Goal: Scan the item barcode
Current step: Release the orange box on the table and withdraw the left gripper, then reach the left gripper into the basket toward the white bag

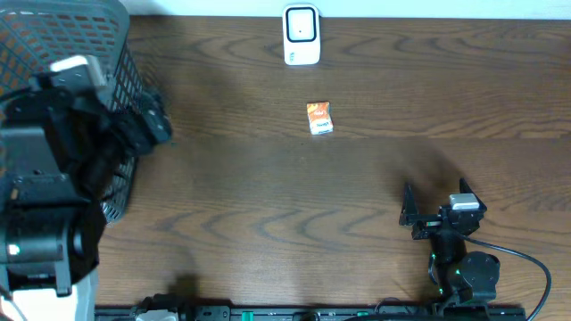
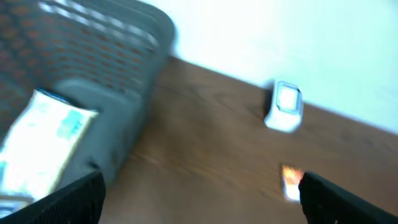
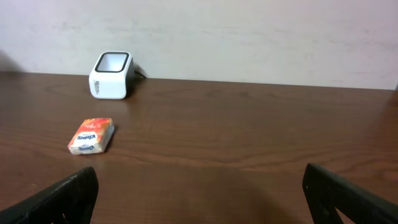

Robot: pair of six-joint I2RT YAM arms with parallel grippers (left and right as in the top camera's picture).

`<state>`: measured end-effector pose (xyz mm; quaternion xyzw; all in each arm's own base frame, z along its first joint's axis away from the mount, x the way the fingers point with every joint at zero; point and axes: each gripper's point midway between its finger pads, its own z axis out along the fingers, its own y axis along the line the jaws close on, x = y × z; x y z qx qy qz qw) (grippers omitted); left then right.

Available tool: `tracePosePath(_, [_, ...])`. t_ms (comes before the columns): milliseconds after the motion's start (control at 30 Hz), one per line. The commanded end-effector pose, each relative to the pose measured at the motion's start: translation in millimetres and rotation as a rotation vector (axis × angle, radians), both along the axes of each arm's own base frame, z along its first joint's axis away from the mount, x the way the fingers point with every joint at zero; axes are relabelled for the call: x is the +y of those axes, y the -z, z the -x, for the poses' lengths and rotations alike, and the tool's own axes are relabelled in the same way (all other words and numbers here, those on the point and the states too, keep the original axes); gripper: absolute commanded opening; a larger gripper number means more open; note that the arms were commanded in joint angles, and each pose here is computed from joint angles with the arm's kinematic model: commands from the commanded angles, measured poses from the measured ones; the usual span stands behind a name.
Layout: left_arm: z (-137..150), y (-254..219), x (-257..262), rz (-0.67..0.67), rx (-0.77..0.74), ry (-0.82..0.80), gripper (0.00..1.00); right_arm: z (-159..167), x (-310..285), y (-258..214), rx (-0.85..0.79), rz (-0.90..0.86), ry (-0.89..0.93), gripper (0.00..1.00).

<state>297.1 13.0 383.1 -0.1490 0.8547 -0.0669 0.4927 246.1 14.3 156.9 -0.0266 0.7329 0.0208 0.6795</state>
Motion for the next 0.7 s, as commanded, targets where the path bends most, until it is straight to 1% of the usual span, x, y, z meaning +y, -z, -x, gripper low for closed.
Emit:
tracePosePath(0, [-1.2, -12.7, 33.7, -0.035, -0.048, -0.114, 0.98, 0.2, -1.2, 0.5, 0.0, 0.001, 0.005, 0.99])
tracePosePath(100, [-2.4, -16.1, 65.0, -0.05, -0.064, -0.224, 0.98, 0.2, -1.2, 0.4, 0.0, 0.001, 0.005, 0.99])
tracePosePath(200, [-0.1, -7.0, 101.5, -0.071, -0.027, -0.37, 0.98, 0.2, -1.2, 0.4, 0.0, 0.0, 0.005, 0.99])
tracePosePath(300, [0.8, 8.2, 131.7, -0.084, 0.034, -0.477, 0.98, 0.2, -1.2, 0.5, 0.0, 0.001, 0.005, 0.99])
tracePosePath(400, [-1.1, 27.9, 157.0, -0.024, 0.085, -0.576, 0.98, 0.2, -1.1, 0.5, 0.0, 0.001, 0.005, 0.99])
tracePosePath(533, [0.5, 56.7, 185.8, 0.09, 0.145, -0.719, 0.98, 0.2, -1.2, 0.4, 0.0, 0.001, 0.005, 0.99])
tracePosePath(667, [2.9, 90.5, 207.3, 0.118, 0.257, -0.778, 0.98, 0.2, -1.1, 0.4, 0.0, 0.001, 0.005, 0.99])
